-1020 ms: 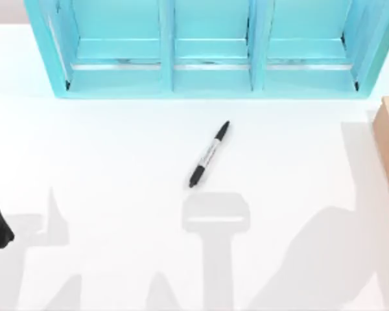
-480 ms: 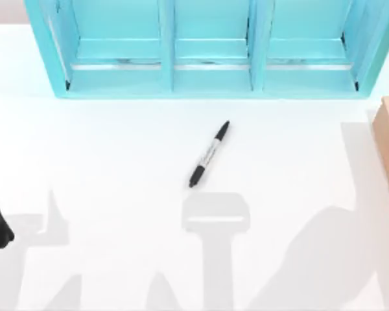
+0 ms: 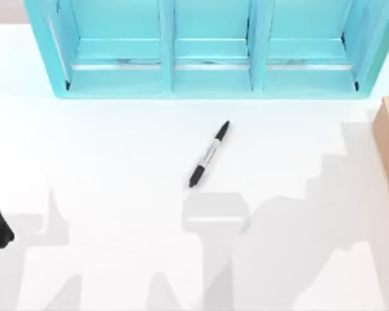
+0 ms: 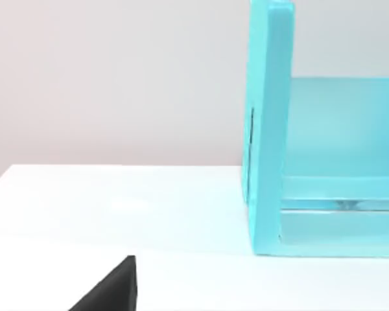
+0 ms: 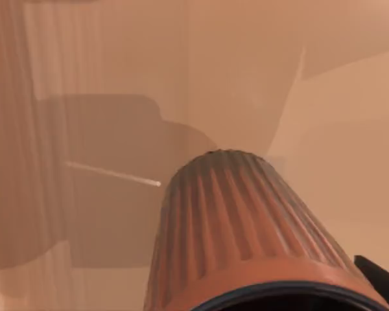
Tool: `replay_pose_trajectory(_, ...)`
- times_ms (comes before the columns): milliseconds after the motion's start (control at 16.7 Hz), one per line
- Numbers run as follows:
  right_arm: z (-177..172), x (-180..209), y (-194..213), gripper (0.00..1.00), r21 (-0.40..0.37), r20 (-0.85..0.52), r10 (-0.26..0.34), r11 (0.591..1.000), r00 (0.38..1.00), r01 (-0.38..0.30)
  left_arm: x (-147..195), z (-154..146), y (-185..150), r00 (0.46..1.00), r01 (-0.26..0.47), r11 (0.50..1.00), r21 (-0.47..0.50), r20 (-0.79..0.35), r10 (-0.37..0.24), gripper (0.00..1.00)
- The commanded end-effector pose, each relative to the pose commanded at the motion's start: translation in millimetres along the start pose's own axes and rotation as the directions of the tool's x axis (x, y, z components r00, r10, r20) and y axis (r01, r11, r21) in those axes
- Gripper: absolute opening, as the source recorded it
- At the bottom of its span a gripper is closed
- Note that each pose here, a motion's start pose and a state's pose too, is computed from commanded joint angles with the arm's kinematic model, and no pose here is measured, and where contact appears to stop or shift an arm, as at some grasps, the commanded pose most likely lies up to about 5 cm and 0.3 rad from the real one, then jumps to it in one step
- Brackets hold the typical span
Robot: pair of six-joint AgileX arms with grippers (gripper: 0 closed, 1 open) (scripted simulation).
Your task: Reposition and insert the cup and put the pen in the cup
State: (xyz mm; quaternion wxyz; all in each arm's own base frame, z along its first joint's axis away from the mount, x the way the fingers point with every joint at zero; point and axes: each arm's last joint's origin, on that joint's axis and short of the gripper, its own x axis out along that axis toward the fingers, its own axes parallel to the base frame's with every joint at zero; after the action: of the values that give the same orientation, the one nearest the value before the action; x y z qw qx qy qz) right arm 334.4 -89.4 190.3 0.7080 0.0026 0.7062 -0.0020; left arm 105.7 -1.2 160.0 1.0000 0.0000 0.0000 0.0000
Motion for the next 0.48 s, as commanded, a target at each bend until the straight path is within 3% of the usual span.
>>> replay_pose_trajectory(480,-10.0,-107.1,108.4,0.00,0.005,-0.017,0.001,1.000,1.000,-0.001,0.0,0.0,0.0,1.000,0.000,1.000,0.000,0.000,0.000,1.00)
